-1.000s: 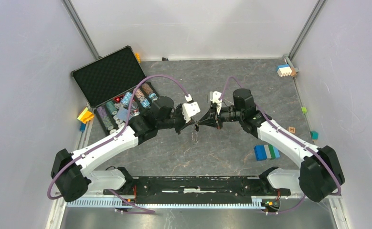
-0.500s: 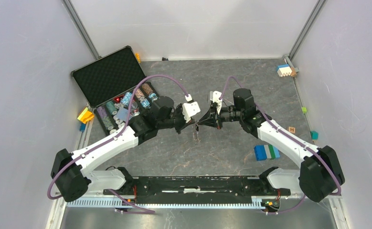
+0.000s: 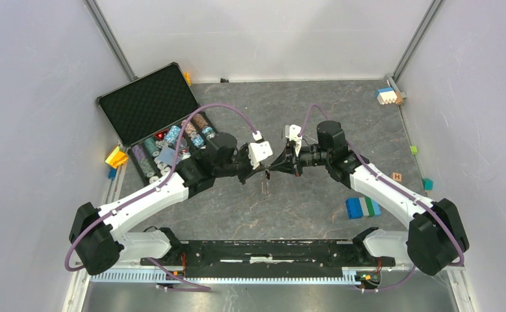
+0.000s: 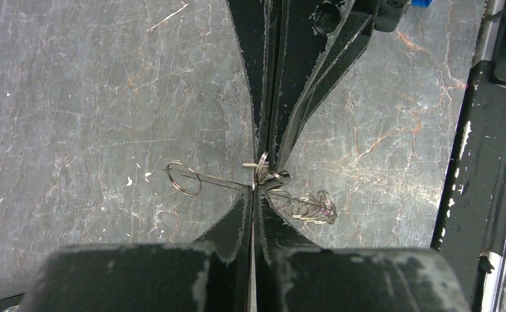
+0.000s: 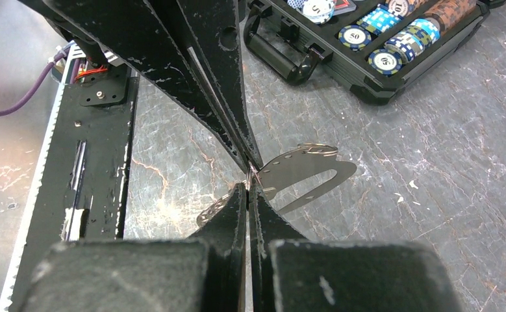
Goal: Put the keys on the keyring
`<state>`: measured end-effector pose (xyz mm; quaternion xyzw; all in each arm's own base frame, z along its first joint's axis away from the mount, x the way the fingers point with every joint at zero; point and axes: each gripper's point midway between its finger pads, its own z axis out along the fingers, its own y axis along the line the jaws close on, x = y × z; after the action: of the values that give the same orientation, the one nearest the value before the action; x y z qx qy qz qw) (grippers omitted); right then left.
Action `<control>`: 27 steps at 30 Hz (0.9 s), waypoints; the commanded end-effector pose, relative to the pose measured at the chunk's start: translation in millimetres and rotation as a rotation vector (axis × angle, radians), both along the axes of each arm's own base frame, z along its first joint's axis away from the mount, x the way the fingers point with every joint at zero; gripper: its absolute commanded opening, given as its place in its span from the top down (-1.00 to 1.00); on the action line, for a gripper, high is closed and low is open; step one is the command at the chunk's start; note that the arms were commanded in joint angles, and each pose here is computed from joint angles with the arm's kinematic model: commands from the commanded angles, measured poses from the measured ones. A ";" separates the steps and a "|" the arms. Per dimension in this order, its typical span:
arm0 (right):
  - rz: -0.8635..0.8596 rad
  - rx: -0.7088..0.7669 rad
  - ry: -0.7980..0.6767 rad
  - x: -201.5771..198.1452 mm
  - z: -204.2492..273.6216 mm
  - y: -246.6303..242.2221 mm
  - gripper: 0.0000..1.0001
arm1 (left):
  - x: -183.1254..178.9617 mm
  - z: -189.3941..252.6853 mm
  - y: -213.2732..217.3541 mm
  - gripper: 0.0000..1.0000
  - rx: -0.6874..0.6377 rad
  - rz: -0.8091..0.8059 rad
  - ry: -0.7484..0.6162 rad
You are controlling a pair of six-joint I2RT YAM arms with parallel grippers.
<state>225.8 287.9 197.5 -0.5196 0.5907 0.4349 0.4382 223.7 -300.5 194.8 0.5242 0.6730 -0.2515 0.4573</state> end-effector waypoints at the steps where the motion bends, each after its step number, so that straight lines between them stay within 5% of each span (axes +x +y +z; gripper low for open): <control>1: 0.017 0.024 -0.034 -2.1 8.5 2.4 1.00 | -3.6 22.1 -8.8 0.95 -0.061 -0.060 -0.072; 27: -0.021 -0.007 -0.029 4.7 -1.6 -0.1 1.00 | -8.0 25.3 -8.8 0.96 -0.077 -0.074 -0.072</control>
<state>224.9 287.1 190.6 -0.5172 0.5986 0.4314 0.4336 219.8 -301.3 197.2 0.5311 0.6632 -0.2575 0.4602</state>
